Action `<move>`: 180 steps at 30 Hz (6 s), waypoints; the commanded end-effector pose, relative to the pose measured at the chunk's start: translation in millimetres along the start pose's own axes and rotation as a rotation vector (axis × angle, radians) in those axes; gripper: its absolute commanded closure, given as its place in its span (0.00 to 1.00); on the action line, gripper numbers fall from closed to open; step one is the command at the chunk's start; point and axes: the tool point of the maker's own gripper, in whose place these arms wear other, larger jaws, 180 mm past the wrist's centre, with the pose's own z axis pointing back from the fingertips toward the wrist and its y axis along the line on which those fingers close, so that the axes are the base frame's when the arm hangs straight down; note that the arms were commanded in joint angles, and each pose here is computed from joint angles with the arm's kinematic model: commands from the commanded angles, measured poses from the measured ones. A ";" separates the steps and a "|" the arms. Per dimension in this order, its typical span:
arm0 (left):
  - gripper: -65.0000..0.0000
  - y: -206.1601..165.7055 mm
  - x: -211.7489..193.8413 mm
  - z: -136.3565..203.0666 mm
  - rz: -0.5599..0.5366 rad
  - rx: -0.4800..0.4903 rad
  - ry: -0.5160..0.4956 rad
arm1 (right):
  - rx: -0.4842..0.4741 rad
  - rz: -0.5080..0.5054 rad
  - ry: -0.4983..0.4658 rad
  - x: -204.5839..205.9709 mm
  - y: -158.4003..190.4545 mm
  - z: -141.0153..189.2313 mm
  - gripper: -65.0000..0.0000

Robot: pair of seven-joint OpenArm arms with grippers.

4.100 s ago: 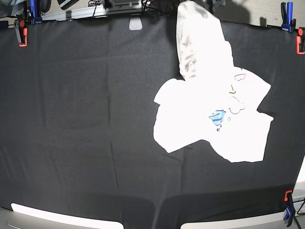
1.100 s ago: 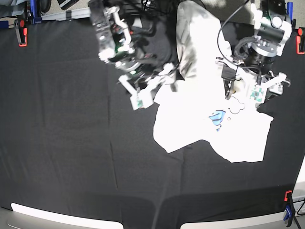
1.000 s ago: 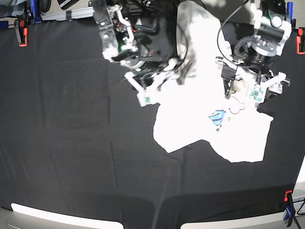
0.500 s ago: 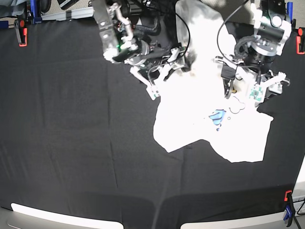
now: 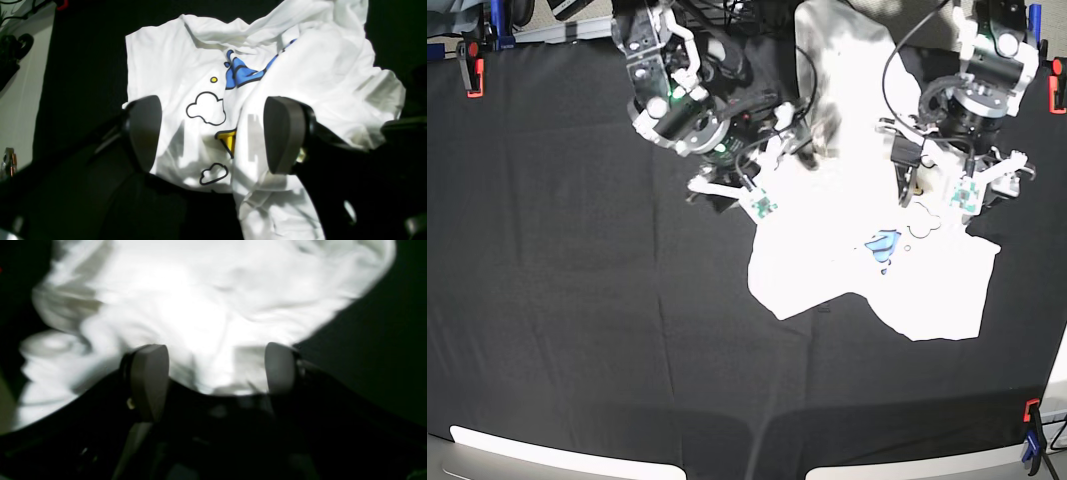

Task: Layout the t-shirt on the table in an organized manner, then fold the t-shirt properly
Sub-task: 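Lower both grippers onto the crumpled white t-shirt and grasp its fabric, then lift the shirt with the right gripper and fling it across the table, then move the left gripper to the shirt's hem edge and grasp it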

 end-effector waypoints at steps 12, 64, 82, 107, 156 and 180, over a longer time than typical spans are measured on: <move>0.31 3.1 11.3 2.4 -0.005 0.011 -0.043 | -0.138 -0.049 -0.136 17.7 -46.6 14.1 0.33; 0.31 3.1 11.4 2.4 -0.005 0.011 -0.043 | -0.321 -0.084 0.203 -77.2 -157.3 37.7 1.00; 0.31 3.0 11.4 2.4 -0.005 0.011 -0.044 | -0.951 -0.195 0.180 -95.8 -359.3 287.1 1.00; 0.31 -70.1 45.7 21.2 0.320 -0.437 -0.174 | -1.326 -0.296 -0.049 -57.9 -397.4 483.8 0.51; 0.31 -318.9 -26.1 -23.8 0.272 -0.844 0.248 | -1.228 -0.357 -0.109 -53.9 -392.8 467.2 0.51; 1.00 -330.8 -19.3 -29.6 0.298 -0.949 0.257 | -1.226 -0.364 -0.101 -55.6 -392.4 466.7 0.51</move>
